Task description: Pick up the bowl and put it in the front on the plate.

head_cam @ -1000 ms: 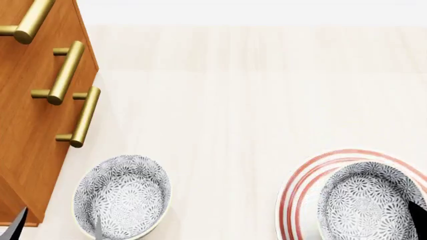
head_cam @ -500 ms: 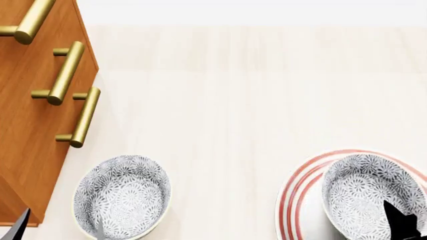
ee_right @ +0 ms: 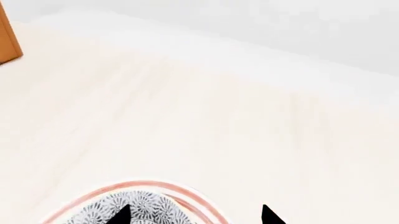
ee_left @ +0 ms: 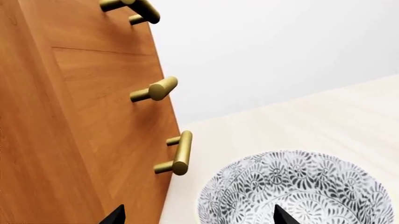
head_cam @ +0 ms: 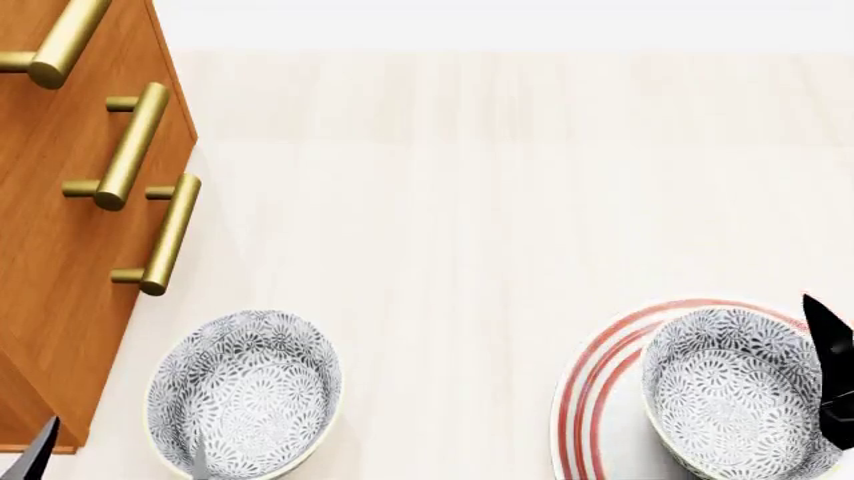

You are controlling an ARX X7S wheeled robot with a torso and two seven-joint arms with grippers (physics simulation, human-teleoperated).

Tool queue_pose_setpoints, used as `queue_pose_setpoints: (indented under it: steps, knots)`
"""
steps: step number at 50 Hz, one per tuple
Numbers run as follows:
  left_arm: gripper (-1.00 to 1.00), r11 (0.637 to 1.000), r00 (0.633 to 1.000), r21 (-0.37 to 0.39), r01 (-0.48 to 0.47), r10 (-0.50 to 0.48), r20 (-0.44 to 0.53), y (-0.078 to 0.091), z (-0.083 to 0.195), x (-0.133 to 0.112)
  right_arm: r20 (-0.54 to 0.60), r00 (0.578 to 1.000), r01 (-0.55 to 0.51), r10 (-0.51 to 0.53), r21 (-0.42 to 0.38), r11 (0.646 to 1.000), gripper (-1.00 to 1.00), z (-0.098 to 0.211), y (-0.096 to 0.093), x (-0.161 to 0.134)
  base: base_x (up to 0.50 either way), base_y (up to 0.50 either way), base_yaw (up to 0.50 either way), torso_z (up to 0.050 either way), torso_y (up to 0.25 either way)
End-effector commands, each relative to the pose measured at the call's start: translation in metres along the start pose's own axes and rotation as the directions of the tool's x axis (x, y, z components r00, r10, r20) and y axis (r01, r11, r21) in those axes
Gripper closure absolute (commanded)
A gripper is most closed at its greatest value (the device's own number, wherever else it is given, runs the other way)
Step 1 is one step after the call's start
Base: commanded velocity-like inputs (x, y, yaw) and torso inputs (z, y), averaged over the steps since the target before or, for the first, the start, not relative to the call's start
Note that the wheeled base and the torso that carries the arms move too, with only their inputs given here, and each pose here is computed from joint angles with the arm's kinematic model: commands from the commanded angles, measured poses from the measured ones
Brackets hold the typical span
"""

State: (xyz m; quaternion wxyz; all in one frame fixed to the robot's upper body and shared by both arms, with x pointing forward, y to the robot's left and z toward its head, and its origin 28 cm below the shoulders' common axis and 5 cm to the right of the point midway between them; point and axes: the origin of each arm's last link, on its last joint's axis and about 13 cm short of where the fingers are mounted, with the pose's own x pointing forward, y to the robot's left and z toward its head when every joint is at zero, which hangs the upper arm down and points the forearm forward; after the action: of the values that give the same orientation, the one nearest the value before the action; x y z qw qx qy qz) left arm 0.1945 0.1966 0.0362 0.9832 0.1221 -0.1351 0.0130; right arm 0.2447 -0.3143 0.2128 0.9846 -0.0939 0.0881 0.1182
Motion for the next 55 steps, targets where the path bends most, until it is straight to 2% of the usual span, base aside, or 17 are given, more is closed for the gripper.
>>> queue_pose_setpoints:
  steps: [1,9,10,11,12,19,21,24,29,35,37,38,40,41,44,48,55]
  knots:
    - [-1.00,1.000,1.000,-0.009,-0.005,0.005,0.000,0.001,0.001,0.002,0.099,0.995,0.006,-0.001,-0.060,0.998,-1.00,0.036,-0.003,-0.021,0.00,0.00,0.00,0.000,0.000]
    - [-1.00,1.000,1.000,0.000,-0.002,0.002,0.010,0.001,0.004,0.001,0.150,0.987,0.061,-0.054,-0.044,0.997,-1.00,0.042,-0.010,-0.035,0.00,0.00,0.00,0.000,0.000]
    - [-1.00,1.000,1.000,-0.003,-0.005,0.005,0.022,0.003,0.008,0.003,0.273,0.955,0.100,-0.115,0.067,0.993,-1.00,0.059,-0.011,-0.037,0.00,0.00,0.00,0.000,0.000]
    - [-1.00,1.000,1.000,-0.003,-0.007,0.007,0.025,0.003,0.009,0.003,0.280,0.952,0.096,-0.121,0.101,0.990,-1.00,0.061,-0.010,-0.037,0.00,0.00,0.00,0.000,0.000]
    - [-1.00,1.000,1.000,-0.004,-0.012,0.012,0.027,0.004,0.009,0.004,0.318,0.945,0.057,-0.073,0.061,0.997,-1.00,0.061,-0.001,-0.037,0.00,0.00,0.00,0.000,0.000]
    - [-1.00,1.000,0.999,-0.004,-0.020,0.020,0.033,0.006,0.011,0.004,0.352,0.936,-0.011,0.008,0.007,1.000,-1.00,0.063,0.021,-0.032,0.00,0.00,0.00,0.000,0.000]
    - [-1.00,1.000,0.999,-0.005,-0.020,0.020,0.034,0.006,0.011,0.004,0.385,0.923,-0.024,0.005,0.045,0.999,-1.00,0.070,0.025,-0.035,0.00,0.00,0.00,0.000,0.000]
    - [-1.00,1.000,0.999,-0.006,-0.027,0.028,0.042,0.007,0.013,0.004,0.430,0.903,-0.035,0.026,0.013,0.999,-1.00,0.071,0.034,-0.039,0.00,0.00,0.00,0.000,0.000]
    - [-1.00,0.999,0.997,-0.007,-0.045,0.045,0.055,0.010,0.017,0.006,0.499,0.866,-0.049,0.033,0.019,0.999,-1.00,0.072,0.049,-0.040,0.00,0.00,0.00,0.000,0.000]
    - [-1.00,0.996,0.992,-0.010,-0.087,0.087,0.088,0.015,0.023,0.006,0.598,0.797,-0.104,0.087,-0.007,0.995,-1.00,0.055,0.076,-0.040,0.00,0.00,0.00,0.000,0.000]
    - [-1.00,0.995,0.990,-0.012,-0.100,0.101,0.100,0.017,0.026,0.007,0.601,0.795,-0.143,0.083,0.052,0.988,-1.00,0.052,0.080,-0.040,0.00,0.00,0.00,0.000,0.000]
    - [-1.00,0.993,0.987,-0.014,-0.114,0.115,0.112,0.019,0.029,0.008,0.623,0.781,-0.092,0.044,0.045,0.995,-1.00,0.046,0.085,-0.036,0.00,0.00,0.00,0.000,0.000]
    - [-1.00,0.992,0.984,-0.016,-0.126,0.127,0.122,0.021,0.031,0.008,0.615,0.786,-0.121,0.062,0.055,0.991,-1.00,0.036,0.092,-0.032,0.00,0.00,0.00,0.000,0.000]
    - [-1.00,0.991,0.983,-0.017,-0.130,0.131,0.125,0.022,0.032,0.008,0.622,0.779,-0.113,0.076,0.021,0.993,-1.00,0.024,0.101,-0.028,0.00,0.00,0.00,0.000,0.000]
    - [-1.00,0.991,0.981,-0.020,-0.133,0.134,0.137,0.022,0.036,0.006,0.605,0.786,-0.174,0.127,0.020,0.985,-1.00,0.009,0.115,-0.024,0.00,0.00,0.00,0.000,0.000]
    - [-1.00,0.991,0.981,-0.023,-0.135,0.137,0.139,0.022,0.036,0.004,0.581,0.799,-0.211,0.158,0.024,0.977,-1.00,-0.011,0.128,-0.017,0.00,0.00,0.00,0.000,0.000]
    - [-1.00,0.989,0.976,-0.016,-0.148,0.149,0.162,0.023,0.036,0.000,0.556,0.815,-0.229,0.162,0.051,0.972,-1.00,-0.030,0.132,-0.014,0.00,0.00,0.00,0.000,0.000]
